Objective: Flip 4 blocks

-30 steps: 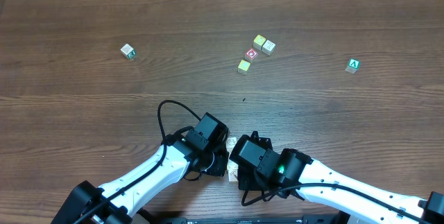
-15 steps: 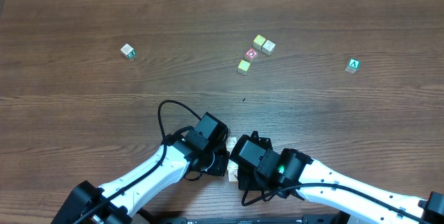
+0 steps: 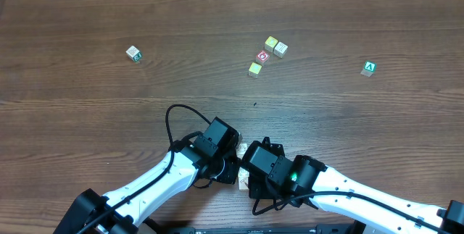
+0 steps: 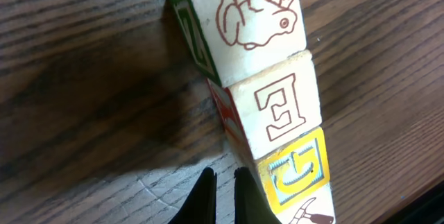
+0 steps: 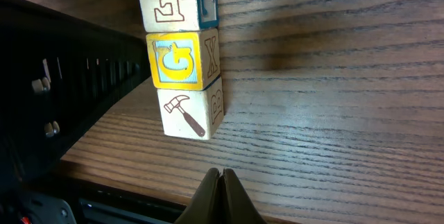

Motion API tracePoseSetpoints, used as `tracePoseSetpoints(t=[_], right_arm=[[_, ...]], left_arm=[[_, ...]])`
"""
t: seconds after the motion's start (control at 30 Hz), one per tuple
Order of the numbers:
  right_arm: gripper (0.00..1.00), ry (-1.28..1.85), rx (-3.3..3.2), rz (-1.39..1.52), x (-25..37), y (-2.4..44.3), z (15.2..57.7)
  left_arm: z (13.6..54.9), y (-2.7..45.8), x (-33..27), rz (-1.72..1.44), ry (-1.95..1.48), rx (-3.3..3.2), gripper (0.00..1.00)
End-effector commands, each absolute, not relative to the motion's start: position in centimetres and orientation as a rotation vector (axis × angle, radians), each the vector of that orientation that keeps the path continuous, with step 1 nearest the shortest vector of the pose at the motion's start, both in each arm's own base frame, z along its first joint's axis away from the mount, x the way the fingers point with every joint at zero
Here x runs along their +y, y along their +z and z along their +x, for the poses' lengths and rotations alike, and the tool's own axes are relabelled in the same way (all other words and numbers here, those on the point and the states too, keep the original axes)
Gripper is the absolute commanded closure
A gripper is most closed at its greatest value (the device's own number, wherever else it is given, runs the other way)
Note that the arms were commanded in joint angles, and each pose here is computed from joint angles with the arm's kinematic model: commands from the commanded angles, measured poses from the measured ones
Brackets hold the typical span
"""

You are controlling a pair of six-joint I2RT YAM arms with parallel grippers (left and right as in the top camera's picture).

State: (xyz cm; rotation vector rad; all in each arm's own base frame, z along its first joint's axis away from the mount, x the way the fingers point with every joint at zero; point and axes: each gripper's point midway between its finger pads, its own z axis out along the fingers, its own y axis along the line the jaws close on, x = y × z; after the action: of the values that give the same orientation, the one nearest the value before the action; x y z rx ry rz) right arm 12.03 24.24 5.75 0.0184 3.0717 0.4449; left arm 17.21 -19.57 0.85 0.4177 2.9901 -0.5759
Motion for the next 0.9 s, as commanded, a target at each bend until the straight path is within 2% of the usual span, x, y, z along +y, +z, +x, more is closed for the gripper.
tracePoseSetpoints(t=[0.0,0.27,0.43,0.73,0.87], right_arm=[[0.96,0.476,3.056,0.019,24.8,6.4,12.5],[0.96,0.475,3.056,0.019,24.8,6.4,12.5],[0.96,0.476,3.056,0.019,24.8,6.4,12.5],[0.96,0.468,3.046,0.053,24.7,6.4,12.8],[0.96,0.449,3.043,0.232,23.9,6.5,13.7]], left_arm=[[16.7,0.6,-19.7,0.448,-0.593,3.002,0.96],[16.8,0.6,-19.0,0.415,-0.539,3.014,0.96],[18.8,2.8,-17.7,0.337,-0.382,2.959,0.96],[22.6,15.1,-14.4,0.124,-0.161,2.706,0.96],[22.3,20.2,-11.4,-0.039,-0.077,2.604,0.96]])
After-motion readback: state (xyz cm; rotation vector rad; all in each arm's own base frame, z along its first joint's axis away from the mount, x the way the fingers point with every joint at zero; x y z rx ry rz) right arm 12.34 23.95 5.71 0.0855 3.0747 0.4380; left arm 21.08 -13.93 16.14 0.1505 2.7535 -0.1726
